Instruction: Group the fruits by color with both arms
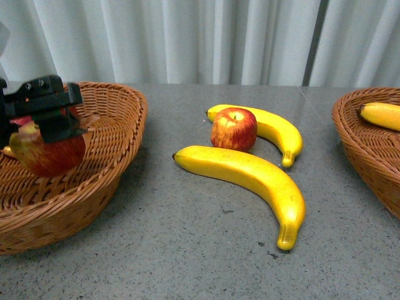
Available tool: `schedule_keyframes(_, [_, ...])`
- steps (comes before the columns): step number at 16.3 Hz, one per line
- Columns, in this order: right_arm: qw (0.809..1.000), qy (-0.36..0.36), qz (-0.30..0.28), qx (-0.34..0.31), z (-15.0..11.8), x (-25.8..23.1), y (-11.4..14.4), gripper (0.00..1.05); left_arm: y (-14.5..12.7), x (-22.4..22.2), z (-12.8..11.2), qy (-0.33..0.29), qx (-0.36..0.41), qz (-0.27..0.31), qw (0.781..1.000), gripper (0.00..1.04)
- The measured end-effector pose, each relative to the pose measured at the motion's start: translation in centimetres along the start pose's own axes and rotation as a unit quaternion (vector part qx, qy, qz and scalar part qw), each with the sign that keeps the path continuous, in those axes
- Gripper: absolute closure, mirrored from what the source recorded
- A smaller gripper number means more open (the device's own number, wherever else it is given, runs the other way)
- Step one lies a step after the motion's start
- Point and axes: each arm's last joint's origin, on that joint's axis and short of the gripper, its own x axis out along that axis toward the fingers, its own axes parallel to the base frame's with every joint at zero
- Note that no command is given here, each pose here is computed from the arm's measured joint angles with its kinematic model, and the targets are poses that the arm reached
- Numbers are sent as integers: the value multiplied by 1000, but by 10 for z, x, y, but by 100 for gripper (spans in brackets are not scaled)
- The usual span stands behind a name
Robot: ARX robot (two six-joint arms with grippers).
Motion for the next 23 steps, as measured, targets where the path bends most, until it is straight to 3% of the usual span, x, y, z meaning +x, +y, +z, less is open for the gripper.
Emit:
schedule_keyframes(2, [1000,0,0,0,0,0,0,7,2,3,-8,9,1,3,1000,42])
schedule_keyframes(3, [1000,0,0,0,0,0,0,7,2,2,-8,7,0,2,1000,36])
schedule_keyframes(6, [1000,0,0,0,0,0,0,7,-5,-19,6,-32,1,-19,999,7])
schedule_keyframes(9, [1000,0,0,0,0,0,0,7,-31,-51,29,-100,29,-66,992,7])
schedule_keyframes(10, [1000,0,0,0,0,0,0,7,-78,-26,43,-93,105,-121,983,7])
schedule_keyframes(11, [1000,0,0,0,0,0,0,7,-121,8,38,-61,173,-185,965,7])
schedule_keyframes(12, [1000,0,0,0,0,0,0,7,-131,15,40,-56,186,-203,960,7])
schedule_keyframes(19, [1000,0,0,0,0,0,0,7,-157,34,41,-50,235,-244,940,7])
schedule_keyframes(23, [1000,0,0,0,0,0,0,7,-168,65,27,-17,275,-251,928,7])
